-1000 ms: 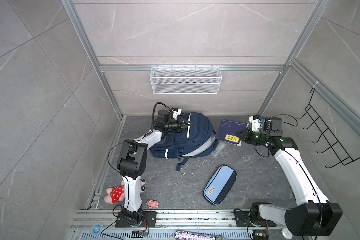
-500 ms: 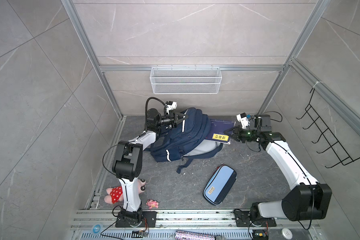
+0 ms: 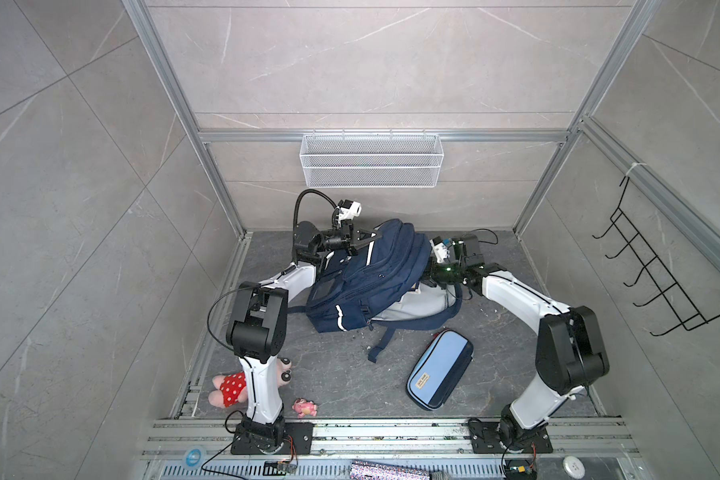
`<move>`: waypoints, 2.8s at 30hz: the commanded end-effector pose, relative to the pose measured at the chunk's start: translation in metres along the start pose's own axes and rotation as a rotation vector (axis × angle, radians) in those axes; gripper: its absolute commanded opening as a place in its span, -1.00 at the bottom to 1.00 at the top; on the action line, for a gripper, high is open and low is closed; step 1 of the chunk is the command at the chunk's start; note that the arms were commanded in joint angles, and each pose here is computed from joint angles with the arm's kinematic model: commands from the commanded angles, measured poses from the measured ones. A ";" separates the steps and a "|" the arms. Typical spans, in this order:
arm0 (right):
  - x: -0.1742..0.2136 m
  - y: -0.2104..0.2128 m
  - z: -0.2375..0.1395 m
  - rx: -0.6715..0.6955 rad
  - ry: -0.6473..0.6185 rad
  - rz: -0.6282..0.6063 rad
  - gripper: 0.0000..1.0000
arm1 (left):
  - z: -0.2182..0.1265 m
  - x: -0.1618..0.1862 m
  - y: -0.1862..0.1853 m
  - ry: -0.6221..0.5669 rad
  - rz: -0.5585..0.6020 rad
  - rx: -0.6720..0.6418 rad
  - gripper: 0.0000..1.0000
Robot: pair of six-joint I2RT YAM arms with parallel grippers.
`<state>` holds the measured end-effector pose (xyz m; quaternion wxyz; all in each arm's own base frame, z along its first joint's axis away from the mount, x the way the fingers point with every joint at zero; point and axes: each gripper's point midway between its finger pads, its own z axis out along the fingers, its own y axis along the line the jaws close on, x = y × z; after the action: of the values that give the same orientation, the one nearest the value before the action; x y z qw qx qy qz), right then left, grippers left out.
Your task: Pack the student bag
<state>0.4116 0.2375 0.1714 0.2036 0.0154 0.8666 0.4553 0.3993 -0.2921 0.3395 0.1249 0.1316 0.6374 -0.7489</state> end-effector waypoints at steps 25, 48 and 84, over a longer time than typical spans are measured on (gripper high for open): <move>-0.014 -0.051 0.061 0.189 -0.041 0.157 -0.41 | 0.013 0.002 -0.077 -0.010 0.291 0.119 -1.00; 0.000 -0.022 -0.034 0.314 -0.183 -0.115 0.72 | -0.024 -0.023 0.017 -0.173 0.172 -0.179 -1.00; 0.049 -0.027 -0.085 0.463 -0.041 -0.344 0.68 | -0.047 -0.002 0.148 -0.213 -0.002 -0.839 -0.16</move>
<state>0.3456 0.1604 0.1865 0.3044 -0.0599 0.9282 0.2053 0.4697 -0.2847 0.1536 0.1835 -0.0305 0.8721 -0.4526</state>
